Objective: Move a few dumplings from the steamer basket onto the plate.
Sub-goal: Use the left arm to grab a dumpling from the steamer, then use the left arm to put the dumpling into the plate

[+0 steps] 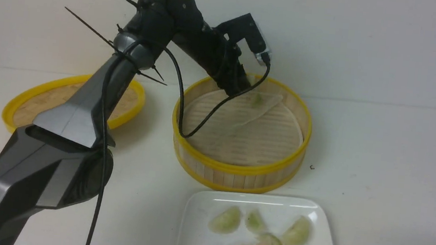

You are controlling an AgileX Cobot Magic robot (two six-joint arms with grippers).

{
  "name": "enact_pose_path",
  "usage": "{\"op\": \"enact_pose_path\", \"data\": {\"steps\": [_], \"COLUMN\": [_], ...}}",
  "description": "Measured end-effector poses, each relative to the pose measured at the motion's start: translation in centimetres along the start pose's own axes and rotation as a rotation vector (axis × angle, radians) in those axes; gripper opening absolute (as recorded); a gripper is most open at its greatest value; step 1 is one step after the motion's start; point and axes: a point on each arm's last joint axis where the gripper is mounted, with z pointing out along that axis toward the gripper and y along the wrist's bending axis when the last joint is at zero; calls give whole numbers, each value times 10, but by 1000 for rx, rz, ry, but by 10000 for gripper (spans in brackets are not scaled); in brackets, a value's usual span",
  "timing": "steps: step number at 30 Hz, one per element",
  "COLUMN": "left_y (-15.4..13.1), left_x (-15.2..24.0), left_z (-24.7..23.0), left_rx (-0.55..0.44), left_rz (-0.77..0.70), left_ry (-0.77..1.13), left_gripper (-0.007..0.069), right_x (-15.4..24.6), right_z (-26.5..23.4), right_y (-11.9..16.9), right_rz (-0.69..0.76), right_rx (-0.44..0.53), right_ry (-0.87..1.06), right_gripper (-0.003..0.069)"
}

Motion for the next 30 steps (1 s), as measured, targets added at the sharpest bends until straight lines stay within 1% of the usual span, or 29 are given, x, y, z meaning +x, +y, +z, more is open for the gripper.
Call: {"op": "enact_pose_path", "data": {"steps": [1,2,3,5,6,7,8,12,14,15,16,17,20,24,25,28,30], "left_y": [1,5,6,14,14,20,23,25,24,20,20,16,10,-3,-15,-42,-70], "left_x": [0,-3,-3,-3,-3,-6,-10,-30,-34,-45,-45,-51,-53,-42,-38,-28,-23], "left_z": [-2,-13,-14,-31,-31,-48,-62,-109,-118,-136,-136,-146,-153,-159,-169,-176,-183], "left_rx": [-3,-20,-20,-42,-43,-73,-93,-143,-149,-155,-153,-146,-125,-110,-113,-77,-32], "left_rz": [-13,-105,-116,-269,-269,-367,-422,-510,-517,-531,-532,-543,-569,-622,-628,-621,-600], "left_ry": [-6,-21,-21,-32,-31,-48,-65,-141,-156,-194,-193,-202,-178,-45,11,102,155], "left_gripper": [183,183,183,183,183,183,183,183,183,183,183,183,183,183,183,182,182], "right_x": [0,0,0,0,0,0,0,0,0,0,0,0,0,0,0,0,0], "right_z": [0,0,0,0,0,0,0,0,0,0,0,0,0,0,0,0,0], "right_y": [0,0,0,0,0,0,0,0,0,0,0,0,0,0,0,0,0], "right_rz": [0,0,0,0,0,0,0,0,0,0,0,0,0,0,0,0,0], "right_rx": [0,0,0,0,0,0,0,0,0,0,0,0,0,0,0,0,0], "right_ry": [0,0,0,0,0,0,0,0,0,0,0,0,0,0,0,0,0], "right_gripper": [-15,-15,-15,-15,-15,-15,-15,-15,-15,-15,-15,-15,-15,-15,-15,-15,-15]}}
